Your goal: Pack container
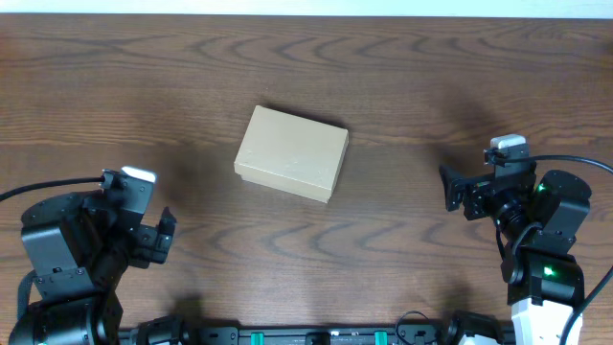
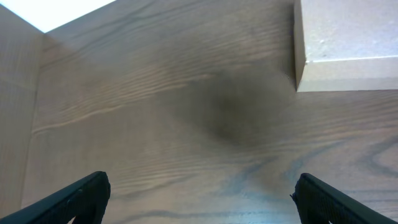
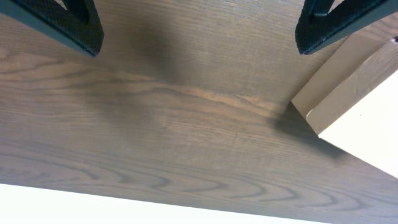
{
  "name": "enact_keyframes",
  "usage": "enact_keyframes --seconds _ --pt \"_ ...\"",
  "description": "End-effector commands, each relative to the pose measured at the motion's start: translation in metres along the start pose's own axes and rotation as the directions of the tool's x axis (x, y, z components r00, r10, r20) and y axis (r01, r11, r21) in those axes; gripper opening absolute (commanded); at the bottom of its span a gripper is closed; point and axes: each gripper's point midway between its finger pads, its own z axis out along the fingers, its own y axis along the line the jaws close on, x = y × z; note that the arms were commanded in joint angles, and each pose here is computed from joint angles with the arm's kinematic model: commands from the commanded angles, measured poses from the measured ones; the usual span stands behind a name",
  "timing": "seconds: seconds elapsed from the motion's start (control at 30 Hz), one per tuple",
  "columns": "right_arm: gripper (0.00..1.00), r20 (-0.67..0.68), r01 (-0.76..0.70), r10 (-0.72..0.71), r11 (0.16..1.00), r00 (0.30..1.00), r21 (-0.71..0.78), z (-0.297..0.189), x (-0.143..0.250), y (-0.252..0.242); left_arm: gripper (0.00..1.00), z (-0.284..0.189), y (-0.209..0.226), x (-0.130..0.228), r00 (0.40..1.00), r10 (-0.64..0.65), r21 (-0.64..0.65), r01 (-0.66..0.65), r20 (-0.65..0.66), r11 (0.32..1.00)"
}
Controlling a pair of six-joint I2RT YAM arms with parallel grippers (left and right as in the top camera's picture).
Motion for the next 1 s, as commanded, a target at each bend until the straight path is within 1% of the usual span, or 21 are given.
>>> enact_keyframes --seconds 0.0,0.3,0.6,0.67,0.77,0.87,0.97 --pt "0.99 -0.007 -0.016 0.016 1.0 1.0 0.004 0.001 0.003 -0.002 0.95 0.0 0.003 0.005 1.0 -0.015 -0.019 0.015 -0.026 1.0" --pt "0.99 -0.034 -0.027 0.027 1.0 0.999 0.0 0.001 0.01 0.0 0.95 0.0 0.002 0.007 0.999 -0.016 -0.014 0.015 -0.035 1.0" --pt "0.99 -0.031 -0.021 0.021 1.0 0.999 0.007 0.001 0.009 -0.002 0.95 0.0 0.002 0.007 0.999 -0.016 -0.014 0.015 -0.036 1.0" --pt "0.99 0.01 -0.005 0.005 1.0 1.0 0.003 0.001 -0.001 -0.002 0.95 0.0 0.002 0.007 0.999 -0.016 -0.014 0.015 -0.036 1.0" --pt "0.99 0.174 0.088 -0.088 0.996 0.981 0.006 -0.003 -0.043 0.004 0.95 0.0 0.002 0.007 0.999 -0.016 -0.014 0.015 -0.036 1.0" --pt "0.99 0.326 0.144 -0.176 0.982 0.929 0.121 -0.021 -0.085 0.004 0.95 0.0 0.002 0.007 0.999 -0.015 -0.014 0.015 -0.035 1.0" --pt "0.99 0.385 0.146 -0.21 0.971 0.899 0.188 -0.039 -0.1 0.008 0.95 0.0 0.002 0.007 0.999 -0.016 -0.014 0.015 -0.035 1.0"
